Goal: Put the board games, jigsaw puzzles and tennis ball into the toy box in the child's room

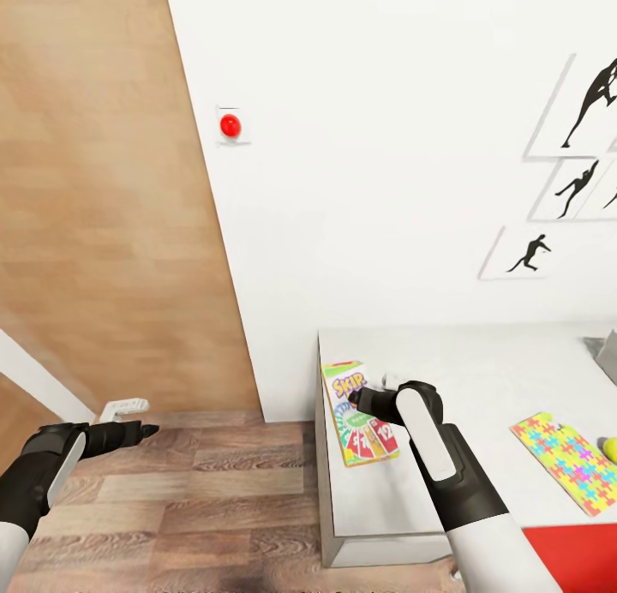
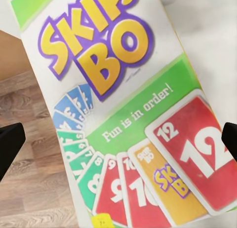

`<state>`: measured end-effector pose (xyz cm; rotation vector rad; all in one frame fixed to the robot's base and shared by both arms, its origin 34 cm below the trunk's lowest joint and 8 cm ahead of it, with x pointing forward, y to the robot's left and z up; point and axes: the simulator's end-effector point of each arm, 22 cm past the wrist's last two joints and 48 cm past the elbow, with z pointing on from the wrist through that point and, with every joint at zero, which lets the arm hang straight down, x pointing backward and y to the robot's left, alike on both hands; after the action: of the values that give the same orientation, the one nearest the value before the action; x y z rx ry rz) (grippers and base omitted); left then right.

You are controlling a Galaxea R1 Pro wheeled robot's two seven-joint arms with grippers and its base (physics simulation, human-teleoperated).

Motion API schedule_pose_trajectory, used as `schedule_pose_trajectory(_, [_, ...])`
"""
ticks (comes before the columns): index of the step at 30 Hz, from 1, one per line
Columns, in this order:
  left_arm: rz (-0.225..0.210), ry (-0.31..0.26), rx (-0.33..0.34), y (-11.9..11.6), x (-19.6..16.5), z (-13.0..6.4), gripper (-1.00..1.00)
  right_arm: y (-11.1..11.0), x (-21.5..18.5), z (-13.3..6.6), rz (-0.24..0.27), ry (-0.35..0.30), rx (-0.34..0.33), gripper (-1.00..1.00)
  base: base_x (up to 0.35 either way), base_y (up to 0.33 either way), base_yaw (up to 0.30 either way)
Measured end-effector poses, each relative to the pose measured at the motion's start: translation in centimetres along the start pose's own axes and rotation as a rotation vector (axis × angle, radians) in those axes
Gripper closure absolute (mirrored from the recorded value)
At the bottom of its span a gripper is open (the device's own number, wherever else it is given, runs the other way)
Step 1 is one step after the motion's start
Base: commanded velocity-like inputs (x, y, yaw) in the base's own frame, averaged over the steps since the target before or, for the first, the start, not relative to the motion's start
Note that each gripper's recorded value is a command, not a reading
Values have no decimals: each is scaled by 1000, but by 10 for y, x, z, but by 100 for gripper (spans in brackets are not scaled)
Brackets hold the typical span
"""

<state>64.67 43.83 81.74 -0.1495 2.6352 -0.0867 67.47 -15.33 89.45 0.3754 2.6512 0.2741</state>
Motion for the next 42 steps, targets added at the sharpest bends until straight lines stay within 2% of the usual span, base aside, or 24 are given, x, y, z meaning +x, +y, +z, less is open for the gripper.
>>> schedule_pose_trajectory(22, [-1,33,-4,2,15,13,-100,-6,12,15,3,33,11,-100,0,0,0])
schedule_pose_trajectory(42, [0,36,-3,2,16,14,-100,-6,11,16,5,31,11,-100,8,-8,0])
